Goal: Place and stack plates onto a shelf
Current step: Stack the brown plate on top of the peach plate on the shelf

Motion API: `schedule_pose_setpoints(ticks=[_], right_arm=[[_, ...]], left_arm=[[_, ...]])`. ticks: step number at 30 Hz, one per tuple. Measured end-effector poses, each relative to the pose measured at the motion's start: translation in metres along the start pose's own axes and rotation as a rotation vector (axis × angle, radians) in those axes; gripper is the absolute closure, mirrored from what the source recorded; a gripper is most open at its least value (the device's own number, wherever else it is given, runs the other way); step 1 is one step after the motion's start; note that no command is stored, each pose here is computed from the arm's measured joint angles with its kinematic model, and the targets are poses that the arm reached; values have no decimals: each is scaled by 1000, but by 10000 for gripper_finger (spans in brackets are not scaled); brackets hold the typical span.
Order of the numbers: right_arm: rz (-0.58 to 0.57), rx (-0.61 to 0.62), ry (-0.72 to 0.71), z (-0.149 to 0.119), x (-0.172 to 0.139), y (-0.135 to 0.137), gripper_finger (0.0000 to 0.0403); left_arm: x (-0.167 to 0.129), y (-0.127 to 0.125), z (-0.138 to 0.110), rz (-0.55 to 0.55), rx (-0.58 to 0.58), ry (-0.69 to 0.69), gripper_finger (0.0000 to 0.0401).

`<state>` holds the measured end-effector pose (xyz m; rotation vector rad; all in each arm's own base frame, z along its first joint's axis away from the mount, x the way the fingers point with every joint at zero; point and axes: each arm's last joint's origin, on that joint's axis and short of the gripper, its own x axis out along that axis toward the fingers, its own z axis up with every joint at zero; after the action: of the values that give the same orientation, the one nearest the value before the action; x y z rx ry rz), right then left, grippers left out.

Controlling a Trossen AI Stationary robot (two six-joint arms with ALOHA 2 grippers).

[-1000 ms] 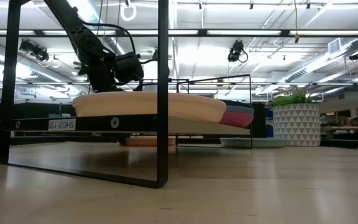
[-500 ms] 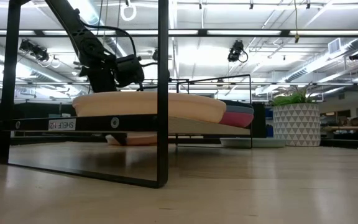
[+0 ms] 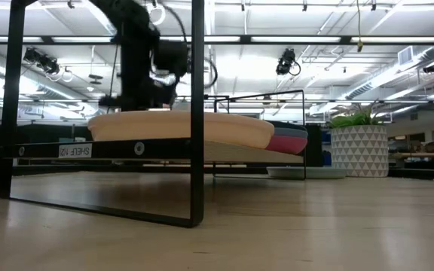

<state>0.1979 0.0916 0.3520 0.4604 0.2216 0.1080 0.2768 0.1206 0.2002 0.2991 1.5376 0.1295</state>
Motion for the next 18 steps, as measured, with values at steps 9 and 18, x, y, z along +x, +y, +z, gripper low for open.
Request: schedule_pose_setpoints(ticks=[9,18], right_arm=[[-4,-132,7,-1,0,0,355],[-5,-175,-2,0,0,0,355]], left_arm=[[-98,-36,1,-74,48,-113,386],[-156,-103,2,-215,229,-447,386]])
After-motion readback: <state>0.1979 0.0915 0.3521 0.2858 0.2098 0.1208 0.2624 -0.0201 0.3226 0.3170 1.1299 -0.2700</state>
